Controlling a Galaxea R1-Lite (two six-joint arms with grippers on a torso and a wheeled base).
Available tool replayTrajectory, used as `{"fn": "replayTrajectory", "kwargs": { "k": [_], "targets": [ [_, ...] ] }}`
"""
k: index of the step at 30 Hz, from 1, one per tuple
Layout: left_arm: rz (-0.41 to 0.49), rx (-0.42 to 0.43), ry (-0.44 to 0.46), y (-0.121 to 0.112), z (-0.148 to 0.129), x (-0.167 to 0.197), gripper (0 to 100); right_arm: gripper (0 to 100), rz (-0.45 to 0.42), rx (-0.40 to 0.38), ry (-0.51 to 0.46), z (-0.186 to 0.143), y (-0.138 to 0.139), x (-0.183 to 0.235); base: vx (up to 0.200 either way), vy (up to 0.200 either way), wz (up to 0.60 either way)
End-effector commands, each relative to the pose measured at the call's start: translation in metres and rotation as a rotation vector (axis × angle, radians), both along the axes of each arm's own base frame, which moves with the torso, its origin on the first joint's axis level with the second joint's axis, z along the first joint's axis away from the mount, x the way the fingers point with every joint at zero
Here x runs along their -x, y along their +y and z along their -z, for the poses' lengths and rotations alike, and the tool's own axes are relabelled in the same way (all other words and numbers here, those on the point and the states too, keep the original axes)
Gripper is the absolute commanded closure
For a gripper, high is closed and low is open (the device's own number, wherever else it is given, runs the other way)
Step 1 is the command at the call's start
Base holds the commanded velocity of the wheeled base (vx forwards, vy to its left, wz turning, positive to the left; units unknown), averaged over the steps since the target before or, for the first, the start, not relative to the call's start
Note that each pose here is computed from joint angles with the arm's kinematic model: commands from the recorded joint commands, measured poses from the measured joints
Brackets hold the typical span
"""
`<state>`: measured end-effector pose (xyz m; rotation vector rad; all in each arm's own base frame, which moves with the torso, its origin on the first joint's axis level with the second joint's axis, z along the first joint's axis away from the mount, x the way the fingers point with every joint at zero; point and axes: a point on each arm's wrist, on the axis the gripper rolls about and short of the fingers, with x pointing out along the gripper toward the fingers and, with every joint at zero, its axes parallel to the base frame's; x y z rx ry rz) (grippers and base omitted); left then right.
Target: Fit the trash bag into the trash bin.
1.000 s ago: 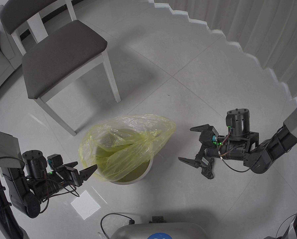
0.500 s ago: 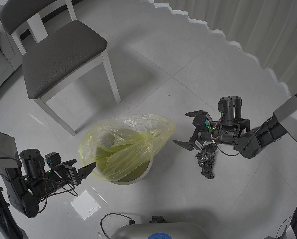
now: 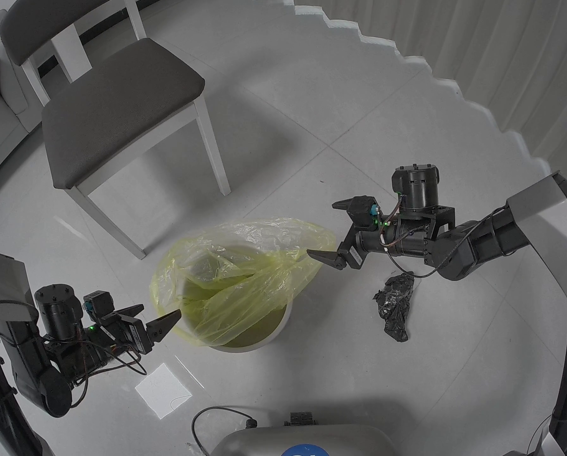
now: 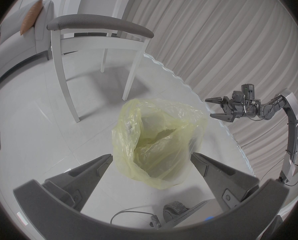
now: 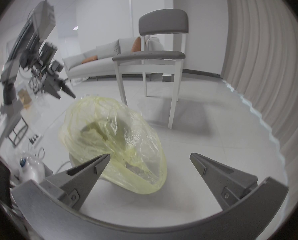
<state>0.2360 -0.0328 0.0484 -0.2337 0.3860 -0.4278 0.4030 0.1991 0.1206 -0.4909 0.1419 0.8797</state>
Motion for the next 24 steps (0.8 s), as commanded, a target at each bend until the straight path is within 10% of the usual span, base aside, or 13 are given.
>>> {"fn": "replayTrajectory", "kwargs": {
  "k": [1, 16, 24],
  "targets": [
    [-0.001, 0.003, -0.013, 0.000, -0.001, 0.000, 0, 0, 0.046, -0.148, 0.089, -0.016, 0.017, 0.001, 0.000, 0.000, 0.00],
    [-0.013, 0.000, -0.005, 0.000, 0.001, -0.001, 0, 0, 0.632, -0.381, 0.553, -0.077, 0.032, -0.007, 0.000, 0.000, 0.00],
    [-0.014, 0.002, -0.005, 0.000, 0.000, 0.000, 0, 0, 0.681, -0.305, 0.636, -0.062, 0.037, -0.003, 0.000, 0.000, 0.00]
  ]
}}
